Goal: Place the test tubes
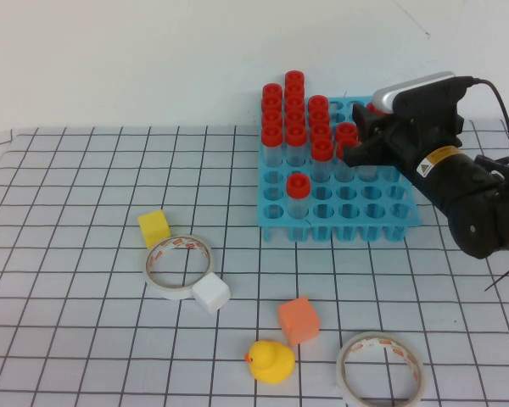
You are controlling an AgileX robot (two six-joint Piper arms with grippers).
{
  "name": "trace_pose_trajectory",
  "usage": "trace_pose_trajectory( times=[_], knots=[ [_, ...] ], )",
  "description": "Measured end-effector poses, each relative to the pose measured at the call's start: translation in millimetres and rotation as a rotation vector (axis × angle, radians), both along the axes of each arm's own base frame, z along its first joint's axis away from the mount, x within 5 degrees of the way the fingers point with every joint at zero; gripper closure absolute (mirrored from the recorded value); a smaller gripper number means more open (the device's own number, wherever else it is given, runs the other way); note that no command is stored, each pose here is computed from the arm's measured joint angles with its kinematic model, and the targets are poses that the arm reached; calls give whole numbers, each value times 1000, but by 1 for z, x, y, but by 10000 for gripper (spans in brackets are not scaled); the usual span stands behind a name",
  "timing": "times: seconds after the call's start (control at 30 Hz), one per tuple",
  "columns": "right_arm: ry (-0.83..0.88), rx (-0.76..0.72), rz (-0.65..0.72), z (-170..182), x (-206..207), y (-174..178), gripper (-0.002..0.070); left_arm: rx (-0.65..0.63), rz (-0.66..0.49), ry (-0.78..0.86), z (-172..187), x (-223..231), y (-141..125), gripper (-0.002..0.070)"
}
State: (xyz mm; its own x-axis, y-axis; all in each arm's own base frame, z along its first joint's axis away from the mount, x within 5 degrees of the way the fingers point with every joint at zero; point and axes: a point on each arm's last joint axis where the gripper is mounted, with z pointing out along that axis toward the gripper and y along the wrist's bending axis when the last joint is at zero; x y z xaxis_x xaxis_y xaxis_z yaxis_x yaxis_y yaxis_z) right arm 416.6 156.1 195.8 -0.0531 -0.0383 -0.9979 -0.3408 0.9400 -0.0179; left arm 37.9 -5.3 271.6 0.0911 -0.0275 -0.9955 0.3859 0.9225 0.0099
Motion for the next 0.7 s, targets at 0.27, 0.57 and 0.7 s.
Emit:
trace_pose_trajectory(
  times=[0.27,0.57,0.7],
  knots=[
    [45,-13,-2,4,-7,-3,405,0,0,0,0,0,0,676],
    [13,-1,-4,1,-11,-5,405,0,0,0,0,0,0,676],
    [1,5,-5,-5,-10,-4,405,0,0,0,0,0,0,676]
  ],
)
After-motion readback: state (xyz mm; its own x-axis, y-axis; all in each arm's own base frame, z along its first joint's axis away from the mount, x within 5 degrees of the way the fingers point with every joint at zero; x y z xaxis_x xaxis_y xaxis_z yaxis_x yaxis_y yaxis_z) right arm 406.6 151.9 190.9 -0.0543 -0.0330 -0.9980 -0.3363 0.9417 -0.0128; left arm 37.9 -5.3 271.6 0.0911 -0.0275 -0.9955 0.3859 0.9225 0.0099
